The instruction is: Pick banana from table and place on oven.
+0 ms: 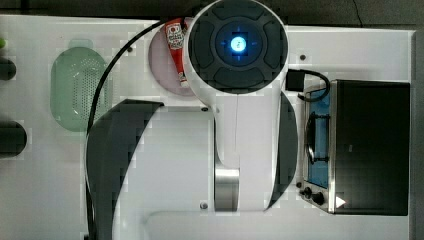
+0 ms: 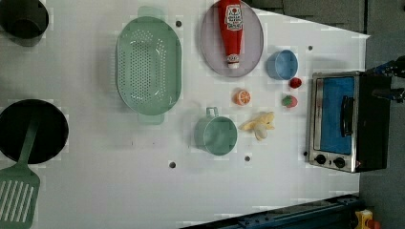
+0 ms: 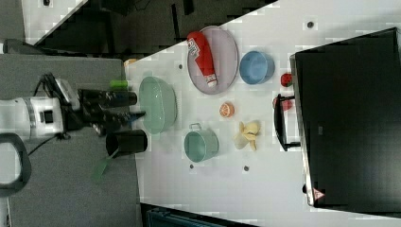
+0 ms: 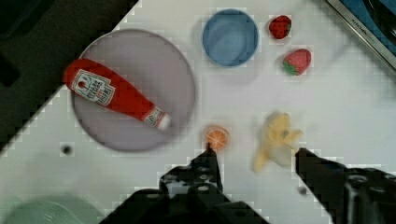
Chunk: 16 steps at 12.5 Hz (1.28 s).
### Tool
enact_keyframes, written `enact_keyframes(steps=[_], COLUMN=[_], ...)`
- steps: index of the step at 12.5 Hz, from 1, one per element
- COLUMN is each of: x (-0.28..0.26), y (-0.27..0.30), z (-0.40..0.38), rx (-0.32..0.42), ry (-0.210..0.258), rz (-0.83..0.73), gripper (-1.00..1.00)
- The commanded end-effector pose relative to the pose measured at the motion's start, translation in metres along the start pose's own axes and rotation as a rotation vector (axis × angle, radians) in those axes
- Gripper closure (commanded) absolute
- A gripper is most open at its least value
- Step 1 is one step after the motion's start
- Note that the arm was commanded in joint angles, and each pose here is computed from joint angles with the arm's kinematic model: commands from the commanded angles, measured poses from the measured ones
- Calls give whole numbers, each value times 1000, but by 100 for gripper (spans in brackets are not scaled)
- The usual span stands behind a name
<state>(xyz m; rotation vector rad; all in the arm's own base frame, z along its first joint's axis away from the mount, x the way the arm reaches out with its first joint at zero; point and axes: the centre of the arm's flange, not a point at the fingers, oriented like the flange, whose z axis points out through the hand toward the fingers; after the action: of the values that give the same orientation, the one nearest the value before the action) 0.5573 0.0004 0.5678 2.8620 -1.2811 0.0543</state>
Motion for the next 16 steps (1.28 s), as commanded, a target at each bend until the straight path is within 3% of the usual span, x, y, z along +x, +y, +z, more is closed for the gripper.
enact_keyframes(steps=[1, 3, 8, 12, 16], x=[-68, -68, -61, -44, -32], y=[111, 111, 102, 79, 64], z=[-77, -77, -41, 45, 137], rx=[-1, -1, -45, -93, -99], ry=[-13, -13, -50, -90, -94], rz=[89, 88, 86, 81, 80], gripper=[-60, -99, -100, -100, -100])
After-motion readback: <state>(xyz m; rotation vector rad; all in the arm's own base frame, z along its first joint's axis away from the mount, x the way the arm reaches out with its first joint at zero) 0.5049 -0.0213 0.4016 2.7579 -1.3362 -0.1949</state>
